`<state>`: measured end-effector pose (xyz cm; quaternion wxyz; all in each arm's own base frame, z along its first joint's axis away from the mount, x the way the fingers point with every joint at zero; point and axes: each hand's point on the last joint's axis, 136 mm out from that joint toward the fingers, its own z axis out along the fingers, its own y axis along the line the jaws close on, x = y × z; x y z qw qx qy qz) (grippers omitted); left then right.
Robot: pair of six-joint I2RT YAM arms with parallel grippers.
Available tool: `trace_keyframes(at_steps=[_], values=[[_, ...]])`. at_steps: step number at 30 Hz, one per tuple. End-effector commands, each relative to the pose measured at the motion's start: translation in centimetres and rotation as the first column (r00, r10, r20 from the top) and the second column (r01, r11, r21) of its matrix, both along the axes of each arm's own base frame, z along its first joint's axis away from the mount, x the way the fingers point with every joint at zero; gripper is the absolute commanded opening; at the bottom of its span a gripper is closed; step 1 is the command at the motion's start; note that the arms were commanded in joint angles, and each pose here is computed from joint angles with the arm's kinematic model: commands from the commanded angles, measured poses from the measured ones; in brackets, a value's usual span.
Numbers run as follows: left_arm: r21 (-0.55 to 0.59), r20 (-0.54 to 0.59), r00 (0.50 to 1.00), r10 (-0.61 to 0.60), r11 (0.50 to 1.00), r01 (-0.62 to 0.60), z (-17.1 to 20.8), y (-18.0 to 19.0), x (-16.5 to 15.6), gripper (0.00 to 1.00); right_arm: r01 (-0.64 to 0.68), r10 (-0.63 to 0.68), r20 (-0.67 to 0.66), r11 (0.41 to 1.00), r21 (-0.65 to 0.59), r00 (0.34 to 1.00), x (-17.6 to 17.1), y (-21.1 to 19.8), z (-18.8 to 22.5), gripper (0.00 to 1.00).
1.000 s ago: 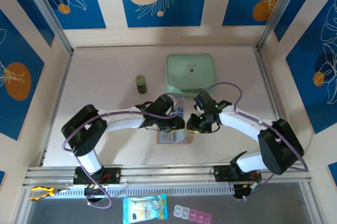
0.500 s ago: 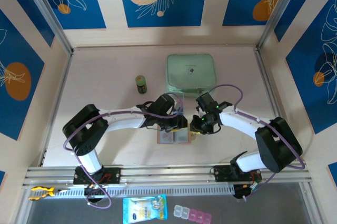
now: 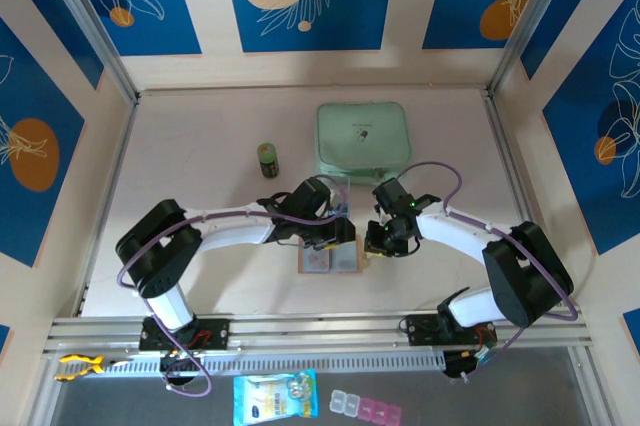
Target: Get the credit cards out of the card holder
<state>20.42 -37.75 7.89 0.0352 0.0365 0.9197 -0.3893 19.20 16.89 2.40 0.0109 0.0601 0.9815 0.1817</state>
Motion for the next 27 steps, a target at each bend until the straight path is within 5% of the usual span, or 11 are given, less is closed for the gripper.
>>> trace_keyframes(at_steps=[1, 21, 27], values=[[0.023, 0.036, 0.999, 0.008, 1.0, -0.009, 0.5, 1.4, 0.1, 0.5, 0.003, -0.002, -0.028, 1.0, 0.016, 1.0, -0.6, 0.0, -0.7, 0.09], [0.155, 0.115, 0.982, 0.153, 0.973, -0.169, 0.0, 11.3, 0.1, 0.49, -0.032, 0.033, -0.012, 0.997, 0.065, 0.999, 1.3, 1.8, -0.8, 0.05], [0.179, 0.099, 0.983, 0.152, 0.97, -0.168, -1.1, 12.3, -0.3, 0.41, -0.044, 0.044, -0.011, 0.998, 0.033, 0.999, 1.3, 1.4, -0.5, 0.06]])
